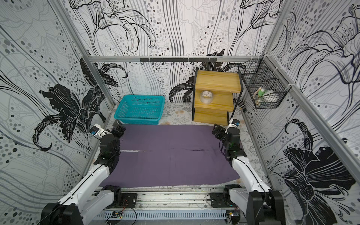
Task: Roll up the long pants
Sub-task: Fold the long pant at the center of the board.
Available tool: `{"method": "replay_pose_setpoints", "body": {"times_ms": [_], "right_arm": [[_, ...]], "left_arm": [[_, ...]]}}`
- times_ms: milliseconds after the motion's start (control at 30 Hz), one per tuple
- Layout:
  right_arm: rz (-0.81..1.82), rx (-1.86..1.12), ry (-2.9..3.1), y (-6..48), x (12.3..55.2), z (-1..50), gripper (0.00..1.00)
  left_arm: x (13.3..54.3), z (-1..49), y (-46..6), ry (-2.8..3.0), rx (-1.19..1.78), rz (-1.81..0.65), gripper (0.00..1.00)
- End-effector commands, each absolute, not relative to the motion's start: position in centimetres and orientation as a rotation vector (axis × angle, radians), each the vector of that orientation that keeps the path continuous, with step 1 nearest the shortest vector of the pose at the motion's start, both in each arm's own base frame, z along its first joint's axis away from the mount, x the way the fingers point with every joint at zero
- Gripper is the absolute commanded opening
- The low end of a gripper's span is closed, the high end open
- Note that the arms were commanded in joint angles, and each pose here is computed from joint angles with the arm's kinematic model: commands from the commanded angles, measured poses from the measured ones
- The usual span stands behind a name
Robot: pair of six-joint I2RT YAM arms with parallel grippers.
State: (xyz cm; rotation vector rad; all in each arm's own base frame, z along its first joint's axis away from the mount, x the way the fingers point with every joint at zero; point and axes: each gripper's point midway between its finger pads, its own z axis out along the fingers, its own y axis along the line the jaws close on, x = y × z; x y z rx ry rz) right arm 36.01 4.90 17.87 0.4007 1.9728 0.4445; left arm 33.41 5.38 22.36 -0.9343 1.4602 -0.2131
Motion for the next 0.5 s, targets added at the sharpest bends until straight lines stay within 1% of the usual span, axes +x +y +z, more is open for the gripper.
{"method": "replay_pose_setpoints", "body": {"times_ms": [0, 100, 133, 200, 267, 367, 467], "right_arm": [[0.544, 0.202, 2.16, 11.6, 33.9, 16.4, 0.89], [0.56, -0.022, 2.254, 17.2, 32.1, 15.2, 0.88], [0.546, -0.102, 2.29, 19.1, 31.4, 14.5, 0.86], [0.464, -0.228, 2.366, 22.1, 30.7, 13.3, 0.86], [0.396, -0.362, 2.437, 25.7, 30.1, 11.5, 0.85], [0.345, -0.5, 2.493, 30.3, 29.6, 9.2, 0.85], [0.272, -0.596, 2.545, 33.4, 29.1, 6.2, 0.85]], "left_arm": [[31.0, 15.0, 4.5, 1.63, -1.203, -0.297, 0.98], [29.0, 12.0, 3.9, 1.688, -1.295, -0.32, 1.0], [28.3, 11.3, 4.0, 1.698, -1.319, -0.313, 0.98], [26.8, 10.0, 4.3, 1.706, -1.383, -0.284, 0.96], [25.7, 8.9, 4.8, 1.715, -1.422, -0.239, 0.96], [24.9, 8.2, 5.0, 1.734, -1.451, -0.201, 0.97], [24.0, 7.9, 5.6, 1.745, -1.481, -0.133, 0.98]]}}
